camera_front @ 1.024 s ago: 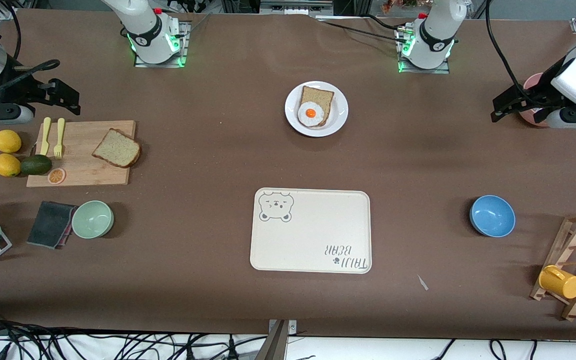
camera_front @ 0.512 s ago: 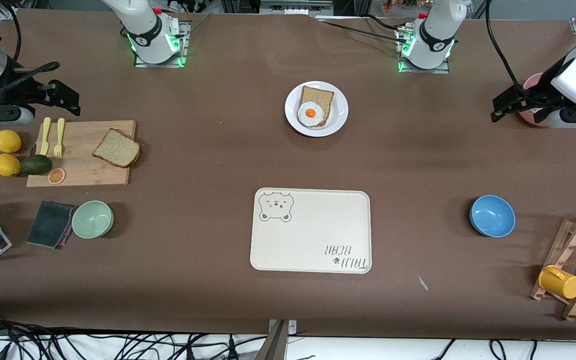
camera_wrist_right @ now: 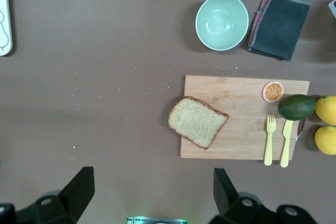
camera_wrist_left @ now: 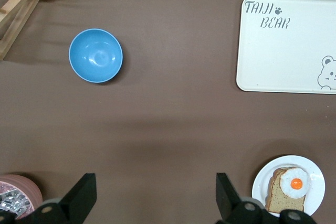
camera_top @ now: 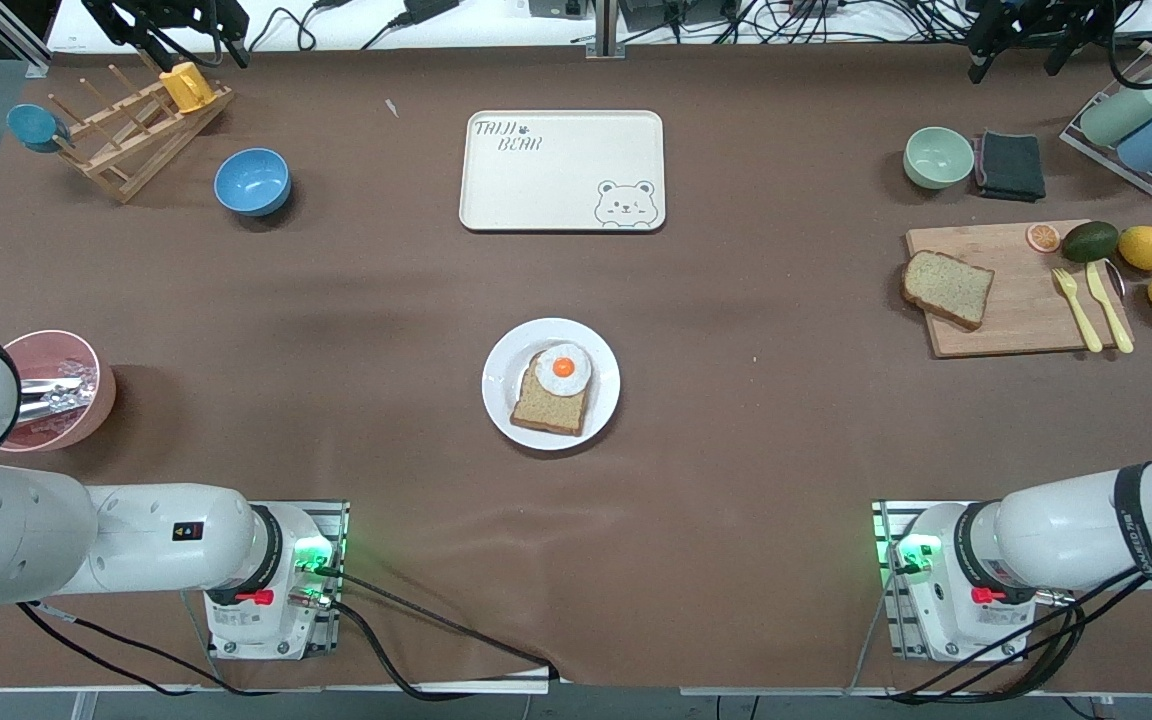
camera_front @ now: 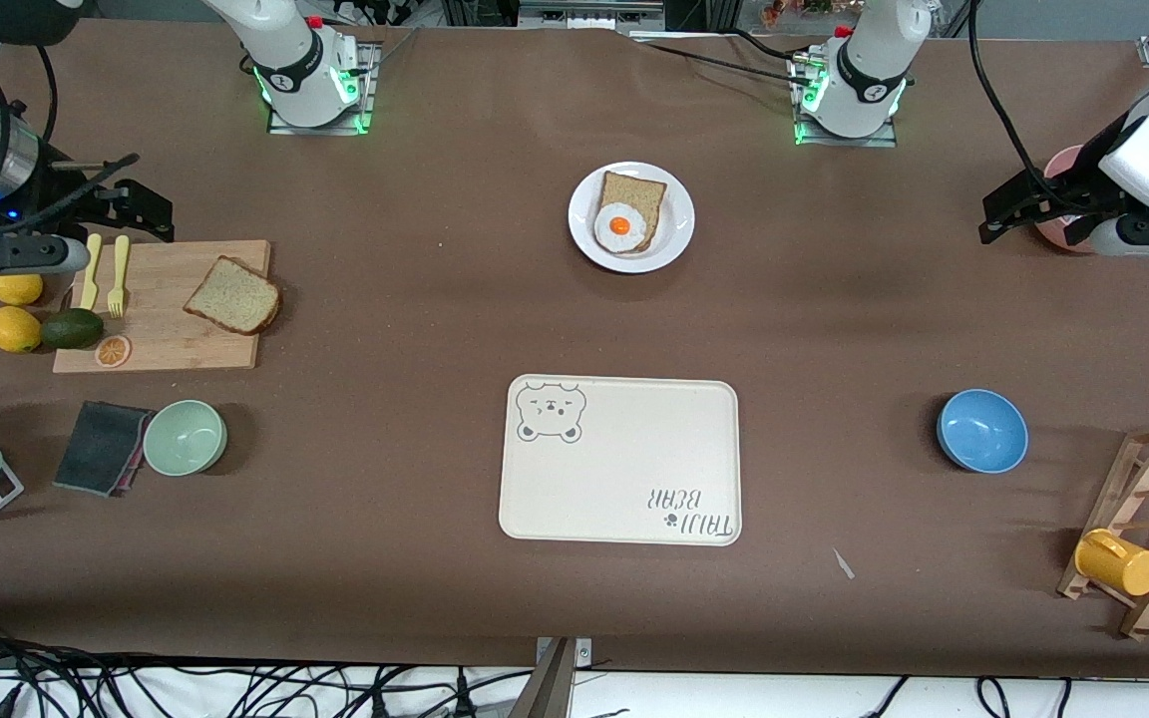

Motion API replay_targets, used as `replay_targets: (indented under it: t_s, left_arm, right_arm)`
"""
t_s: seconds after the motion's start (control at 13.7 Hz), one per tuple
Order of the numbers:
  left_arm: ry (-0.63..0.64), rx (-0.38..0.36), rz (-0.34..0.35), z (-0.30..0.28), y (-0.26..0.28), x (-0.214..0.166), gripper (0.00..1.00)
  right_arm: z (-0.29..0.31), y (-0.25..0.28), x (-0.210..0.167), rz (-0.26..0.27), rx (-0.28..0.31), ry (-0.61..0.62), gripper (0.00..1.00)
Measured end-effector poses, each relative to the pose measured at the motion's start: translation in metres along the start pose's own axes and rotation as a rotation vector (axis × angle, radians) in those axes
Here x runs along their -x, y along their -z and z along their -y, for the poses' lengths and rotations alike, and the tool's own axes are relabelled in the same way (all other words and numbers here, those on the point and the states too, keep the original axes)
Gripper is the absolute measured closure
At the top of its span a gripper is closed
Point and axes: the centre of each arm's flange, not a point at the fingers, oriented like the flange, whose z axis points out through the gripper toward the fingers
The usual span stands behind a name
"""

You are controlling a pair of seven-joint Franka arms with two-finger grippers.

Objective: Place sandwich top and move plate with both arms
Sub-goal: 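Move the right gripper over the bread slice on the cutting board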

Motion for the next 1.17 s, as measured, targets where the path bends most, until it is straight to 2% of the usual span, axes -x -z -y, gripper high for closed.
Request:
replay_targets:
  t_s: [0.29, 0.66, 0.8, 0.95, 1.17]
  left_arm:
    - [0.0, 0.0, 0.0, 0.0, 0.0, 0.0, 0.0]
    - [0.004, 0.0, 0.001, 0.002, 0.0, 0.0, 0.0]
    - [0.011, 0.001, 0.001, 0.006, 0.0, 0.0, 0.0]
    - [0.015, 0.001, 0.001, 0.008, 0.0, -0.001, 0.0]
    - [0.021, 0.001, 0.002, 0.011, 0.0, -0.001, 0.0]
  right_arm:
    - [-0.004, -0.044, -0.012, 0.003, 0.011, -0.003, 0.0]
    - [-0.008, -0.141, -0.016, -0.022, 0.107, 0.029, 0.0]
    - [-0.007, -0.177, -0.011, -0.031, 0.15, 0.003, 0.0]
    - [-0.004, -0.203, -0.006, -0.021, 0.167, -0.041, 0.0]
    - [0.004, -0.236, -0.009, -0.036, 0.203, -0.105, 0.0]
